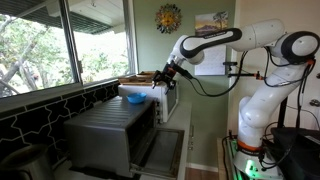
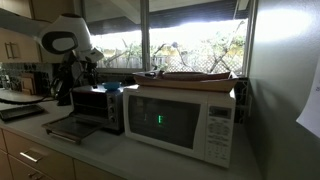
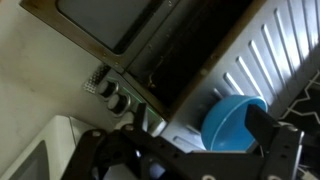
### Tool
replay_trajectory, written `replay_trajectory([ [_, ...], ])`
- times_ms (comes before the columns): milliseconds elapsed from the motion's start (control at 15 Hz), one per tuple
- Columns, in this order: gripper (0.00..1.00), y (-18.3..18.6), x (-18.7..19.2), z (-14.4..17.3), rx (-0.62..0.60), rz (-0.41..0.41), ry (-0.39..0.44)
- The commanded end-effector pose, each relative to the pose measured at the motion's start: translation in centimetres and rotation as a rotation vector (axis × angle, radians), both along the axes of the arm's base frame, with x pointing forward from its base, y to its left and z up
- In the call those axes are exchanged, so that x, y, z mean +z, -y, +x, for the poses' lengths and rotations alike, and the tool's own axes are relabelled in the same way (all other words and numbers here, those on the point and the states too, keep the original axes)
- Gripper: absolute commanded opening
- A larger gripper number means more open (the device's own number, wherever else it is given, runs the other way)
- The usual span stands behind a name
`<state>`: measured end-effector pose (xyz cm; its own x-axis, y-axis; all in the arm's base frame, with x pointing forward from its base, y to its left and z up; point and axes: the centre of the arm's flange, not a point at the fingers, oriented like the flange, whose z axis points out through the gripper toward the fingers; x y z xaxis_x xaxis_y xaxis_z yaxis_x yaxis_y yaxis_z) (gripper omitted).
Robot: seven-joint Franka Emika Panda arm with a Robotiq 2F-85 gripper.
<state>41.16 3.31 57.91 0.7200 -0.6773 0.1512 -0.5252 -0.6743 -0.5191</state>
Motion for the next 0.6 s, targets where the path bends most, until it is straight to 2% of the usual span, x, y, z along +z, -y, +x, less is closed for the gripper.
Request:
replay_trajectory([
  [0,1.00,-0.5,-1.0,4.6,-0.019,0.002,0.085],
  [267,1.00,-0.8,-2.6,7.4,-0.030,-0.023,0.113],
  [400,0.74,-0.8,-3.2,8.3,-0.020,-0.031,0.113],
  [533,0.58,-0.4,-3.5,8.8,-0.016,-0.047,0.103],
])
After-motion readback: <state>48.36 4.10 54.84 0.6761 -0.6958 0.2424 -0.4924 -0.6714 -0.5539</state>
